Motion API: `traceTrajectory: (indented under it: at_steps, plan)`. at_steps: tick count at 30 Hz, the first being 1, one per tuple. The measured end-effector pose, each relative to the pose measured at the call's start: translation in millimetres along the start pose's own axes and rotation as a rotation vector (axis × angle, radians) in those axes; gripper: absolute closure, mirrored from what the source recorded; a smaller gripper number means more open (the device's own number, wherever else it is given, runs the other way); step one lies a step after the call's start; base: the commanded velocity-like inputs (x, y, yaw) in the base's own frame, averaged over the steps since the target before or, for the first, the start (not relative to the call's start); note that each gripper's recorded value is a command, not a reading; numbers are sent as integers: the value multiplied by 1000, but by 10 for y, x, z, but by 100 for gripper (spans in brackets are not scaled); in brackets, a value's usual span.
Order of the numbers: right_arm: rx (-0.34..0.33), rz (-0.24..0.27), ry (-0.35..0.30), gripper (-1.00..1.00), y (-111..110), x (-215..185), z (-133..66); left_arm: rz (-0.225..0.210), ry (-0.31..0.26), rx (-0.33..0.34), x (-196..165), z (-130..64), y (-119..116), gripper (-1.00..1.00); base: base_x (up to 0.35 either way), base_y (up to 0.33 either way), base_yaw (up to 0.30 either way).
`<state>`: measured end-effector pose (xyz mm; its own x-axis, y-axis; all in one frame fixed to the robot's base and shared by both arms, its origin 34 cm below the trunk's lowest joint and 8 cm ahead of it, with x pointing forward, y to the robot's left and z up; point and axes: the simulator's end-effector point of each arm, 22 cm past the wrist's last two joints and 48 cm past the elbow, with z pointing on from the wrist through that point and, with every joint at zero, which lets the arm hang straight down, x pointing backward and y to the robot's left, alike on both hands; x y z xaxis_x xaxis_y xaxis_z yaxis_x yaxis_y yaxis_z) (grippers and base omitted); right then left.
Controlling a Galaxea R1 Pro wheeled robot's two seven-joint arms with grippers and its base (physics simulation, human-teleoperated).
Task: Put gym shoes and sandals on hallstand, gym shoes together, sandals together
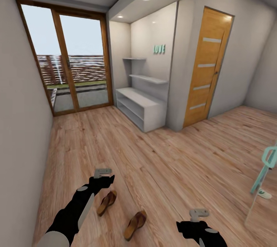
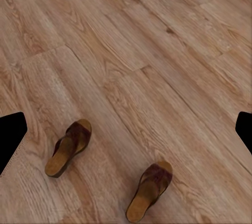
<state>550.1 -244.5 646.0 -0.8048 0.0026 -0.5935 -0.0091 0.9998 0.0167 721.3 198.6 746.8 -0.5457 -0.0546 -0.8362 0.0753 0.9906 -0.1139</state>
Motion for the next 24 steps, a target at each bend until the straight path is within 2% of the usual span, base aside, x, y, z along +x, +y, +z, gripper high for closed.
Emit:
traceTrajectory:
  at_steps: [9, 19, 24]
  plan:
    - [0, 0, 0, -100, 0, 0, 0, -1, 0, 1, 1, 0, -9, -100, 303, 123, -3]
    - [1, 2, 0, -100, -8, 1, 0, 30, 1, 21, 8, 6, -124, -100, 287, 123, -226]
    - [1, 3, 0, -100, -9, 1, 2, 40, 2, 28, 14, 8, -162, -100, 168, 81, -172]
